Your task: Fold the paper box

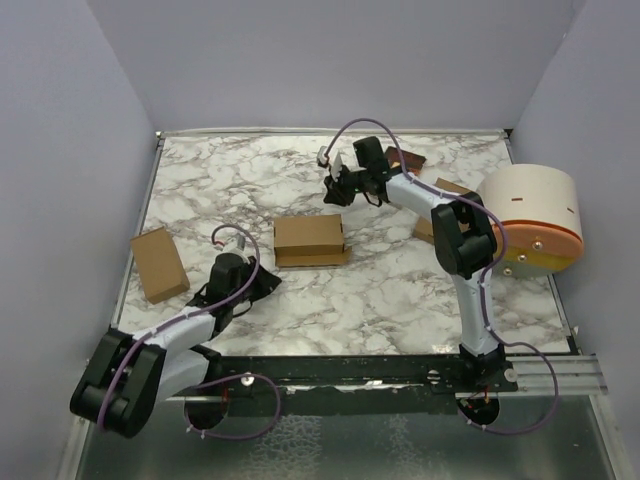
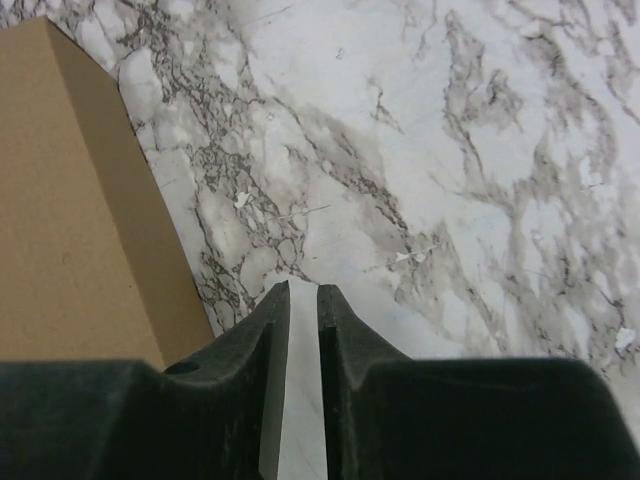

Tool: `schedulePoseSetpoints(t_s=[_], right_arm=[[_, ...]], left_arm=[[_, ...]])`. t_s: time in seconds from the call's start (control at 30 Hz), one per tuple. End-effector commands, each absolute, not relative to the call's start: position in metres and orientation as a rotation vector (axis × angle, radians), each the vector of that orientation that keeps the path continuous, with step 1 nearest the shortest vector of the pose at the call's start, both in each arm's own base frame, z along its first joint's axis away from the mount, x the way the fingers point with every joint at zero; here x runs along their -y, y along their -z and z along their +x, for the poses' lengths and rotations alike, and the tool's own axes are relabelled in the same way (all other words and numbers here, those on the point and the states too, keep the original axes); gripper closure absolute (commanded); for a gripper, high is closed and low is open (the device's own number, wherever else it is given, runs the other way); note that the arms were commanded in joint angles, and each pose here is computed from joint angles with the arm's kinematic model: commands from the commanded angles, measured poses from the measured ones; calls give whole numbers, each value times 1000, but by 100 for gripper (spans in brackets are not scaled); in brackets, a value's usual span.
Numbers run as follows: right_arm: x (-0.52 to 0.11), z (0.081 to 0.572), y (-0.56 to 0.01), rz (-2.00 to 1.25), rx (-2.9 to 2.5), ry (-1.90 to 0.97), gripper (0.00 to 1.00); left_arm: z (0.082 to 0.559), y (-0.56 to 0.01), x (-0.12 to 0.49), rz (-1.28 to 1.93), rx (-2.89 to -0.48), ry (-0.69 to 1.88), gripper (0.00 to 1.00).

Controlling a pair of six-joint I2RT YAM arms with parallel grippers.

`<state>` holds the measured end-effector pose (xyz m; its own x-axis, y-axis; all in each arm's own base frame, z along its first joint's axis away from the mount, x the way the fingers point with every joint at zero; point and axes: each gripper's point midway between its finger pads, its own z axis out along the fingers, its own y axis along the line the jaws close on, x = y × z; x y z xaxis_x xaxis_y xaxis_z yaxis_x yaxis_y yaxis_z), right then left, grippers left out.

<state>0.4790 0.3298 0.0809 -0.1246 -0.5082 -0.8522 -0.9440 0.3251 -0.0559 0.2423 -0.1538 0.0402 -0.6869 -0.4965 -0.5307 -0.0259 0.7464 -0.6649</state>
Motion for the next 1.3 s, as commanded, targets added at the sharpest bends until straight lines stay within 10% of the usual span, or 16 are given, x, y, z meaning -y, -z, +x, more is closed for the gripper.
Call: schedulePoseSetpoints(t_s=[0.0,1.27], right_arm=[[-328,479,-75,-1355,-1773,-624,83],[-282,349,-68,-1451,-1869,-817,78]], left_arm=[[249,-39,168,-334,-2229,884,84],[321,-37,143,-193,-2262,578,79]])
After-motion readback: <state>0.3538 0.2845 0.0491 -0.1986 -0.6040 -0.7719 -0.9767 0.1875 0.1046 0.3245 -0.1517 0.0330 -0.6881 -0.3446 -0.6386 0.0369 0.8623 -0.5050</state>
